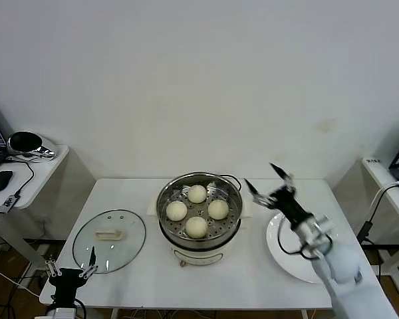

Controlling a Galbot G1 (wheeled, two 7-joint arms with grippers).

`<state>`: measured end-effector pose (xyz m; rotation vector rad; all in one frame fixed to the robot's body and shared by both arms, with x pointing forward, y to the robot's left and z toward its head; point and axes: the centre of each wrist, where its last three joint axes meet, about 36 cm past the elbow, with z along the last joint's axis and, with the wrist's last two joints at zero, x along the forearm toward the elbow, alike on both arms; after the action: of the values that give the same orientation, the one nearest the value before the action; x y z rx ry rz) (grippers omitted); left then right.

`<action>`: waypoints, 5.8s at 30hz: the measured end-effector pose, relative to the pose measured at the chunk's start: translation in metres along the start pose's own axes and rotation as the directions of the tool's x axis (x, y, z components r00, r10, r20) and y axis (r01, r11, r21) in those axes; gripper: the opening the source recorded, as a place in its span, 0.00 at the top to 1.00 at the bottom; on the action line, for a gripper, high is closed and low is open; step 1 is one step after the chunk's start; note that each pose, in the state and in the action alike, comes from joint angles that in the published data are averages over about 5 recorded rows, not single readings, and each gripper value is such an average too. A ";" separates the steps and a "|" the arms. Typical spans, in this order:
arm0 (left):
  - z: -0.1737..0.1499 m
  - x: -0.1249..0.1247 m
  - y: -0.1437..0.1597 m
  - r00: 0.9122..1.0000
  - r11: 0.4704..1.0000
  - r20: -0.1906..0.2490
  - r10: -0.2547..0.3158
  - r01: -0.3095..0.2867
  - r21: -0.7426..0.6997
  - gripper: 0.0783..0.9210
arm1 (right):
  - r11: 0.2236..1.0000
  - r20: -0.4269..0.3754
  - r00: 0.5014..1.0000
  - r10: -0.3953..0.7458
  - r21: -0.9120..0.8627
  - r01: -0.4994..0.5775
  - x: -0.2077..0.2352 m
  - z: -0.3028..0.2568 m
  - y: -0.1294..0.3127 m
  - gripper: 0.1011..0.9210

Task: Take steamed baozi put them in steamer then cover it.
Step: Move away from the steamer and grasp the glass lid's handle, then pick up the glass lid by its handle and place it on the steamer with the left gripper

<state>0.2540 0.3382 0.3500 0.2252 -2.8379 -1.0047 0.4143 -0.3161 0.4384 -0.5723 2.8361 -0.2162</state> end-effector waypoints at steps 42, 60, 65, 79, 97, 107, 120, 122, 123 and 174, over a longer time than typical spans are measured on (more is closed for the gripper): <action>0.063 -0.128 -0.007 0.967 0.423 0.069 0.245 -0.043 -0.905 0.12 | 0.801 -0.092 0.798 0.595 0.148 -0.580 0.175 0.005 -0.019 0.12; 0.069 -0.175 -0.015 0.967 0.416 0.064 0.246 -0.046 -0.908 0.17 | 0.798 -0.100 0.795 0.598 0.160 -0.580 0.186 0.007 -0.014 0.12; 0.073 -0.182 -0.015 0.968 0.418 0.051 0.247 -0.059 -0.907 0.34 | 0.799 -0.102 0.795 0.598 0.160 -0.580 0.187 0.008 -0.013 0.12; 0.087 -0.189 -0.018 0.967 0.446 0.023 0.254 -0.096 -0.890 0.82 | 0.801 -0.104 0.797 0.595 0.159 -0.578 0.187 0.010 -0.011 0.12; 0.045 -0.157 0.019 0.993 0.570 0.036 0.112 -0.034 -0.821 0.92 | 0.819 -0.097 0.817 0.568 0.168 -0.549 0.180 0.008 -0.008 0.12; -0.033 -0.114 0.070 0.998 0.662 0.054 -0.028 0.059 -0.747 0.92 | 0.843 -0.102 0.840 0.533 0.159 -0.515 0.171 0.010 0.004 0.12; -0.127 -0.098 0.052 0.995 0.758 0.096 -0.009 0.069 -0.648 0.92 | 0.860 -0.107 0.855 0.507 0.136 -0.493 0.158 0.017 0.027 0.12; -0.136 -0.101 0.039 0.995 0.765 0.097 0.005 0.059 -0.641 0.92 | 0.858 -0.107 0.854 0.509 0.137 -0.495 0.158 0.018 0.030 0.12; -0.141 -0.103 0.032 0.995 0.767 0.099 0.013 0.054 -0.639 0.92 | 0.857 -0.107 0.853 0.511 0.139 -0.496 0.158 0.018 0.031 0.12; -0.281 -0.123 -0.192 0.981 0.648 0.125 0.150 -0.002 -0.761 0.92 | 0.859 -0.136 0.852 0.505 0.175 -0.481 0.152 0.045 0.055 0.12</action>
<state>0.4404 0.0400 0.4371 -0.0849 -2.2302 -2.1619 0.2703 -0.3307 0.3543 0.2292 2.9872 -0.3725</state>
